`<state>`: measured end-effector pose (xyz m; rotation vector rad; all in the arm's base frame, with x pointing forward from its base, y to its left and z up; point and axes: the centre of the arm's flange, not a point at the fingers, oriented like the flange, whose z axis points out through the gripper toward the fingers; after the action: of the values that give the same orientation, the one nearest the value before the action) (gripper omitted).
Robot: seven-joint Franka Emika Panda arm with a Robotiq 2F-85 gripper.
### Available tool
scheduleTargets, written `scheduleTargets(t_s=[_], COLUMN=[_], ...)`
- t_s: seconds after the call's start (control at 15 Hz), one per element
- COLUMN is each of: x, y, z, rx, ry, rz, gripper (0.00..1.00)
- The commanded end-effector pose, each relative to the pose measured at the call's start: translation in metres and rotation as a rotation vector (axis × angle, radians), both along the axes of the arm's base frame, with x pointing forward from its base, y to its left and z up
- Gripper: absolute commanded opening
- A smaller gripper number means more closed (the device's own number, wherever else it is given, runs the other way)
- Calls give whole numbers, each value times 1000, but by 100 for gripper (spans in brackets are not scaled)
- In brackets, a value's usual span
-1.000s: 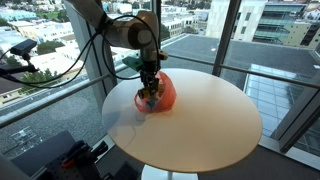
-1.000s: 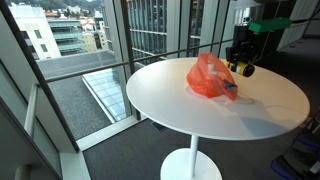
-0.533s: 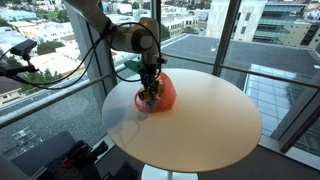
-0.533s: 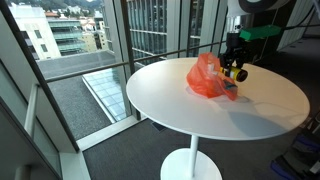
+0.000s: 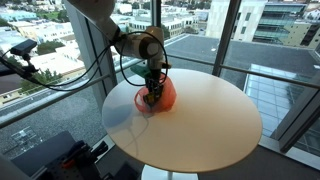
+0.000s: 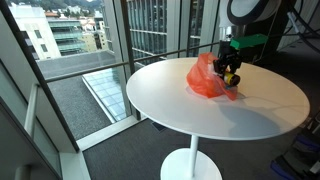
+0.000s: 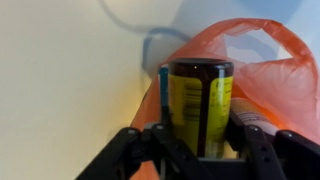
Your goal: Put the brown bottle inside the plastic bag
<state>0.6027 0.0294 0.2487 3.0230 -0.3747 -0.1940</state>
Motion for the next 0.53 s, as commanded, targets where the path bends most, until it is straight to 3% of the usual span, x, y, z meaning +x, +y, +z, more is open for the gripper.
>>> scheduleTargets(t_s=[0.0,0.2,0.27,0.33,0.47], x=[25,34,36,35,34], y=[-4,-10,-12,-14,-16], z=[1,2,2,1,2], rx=[-20,-30,-31,-35,-47], ry=[-8,-20,-24,-25,-27], rz=[-19,-37,-40,-41,-45], gripper=[29,29,49,79,86])
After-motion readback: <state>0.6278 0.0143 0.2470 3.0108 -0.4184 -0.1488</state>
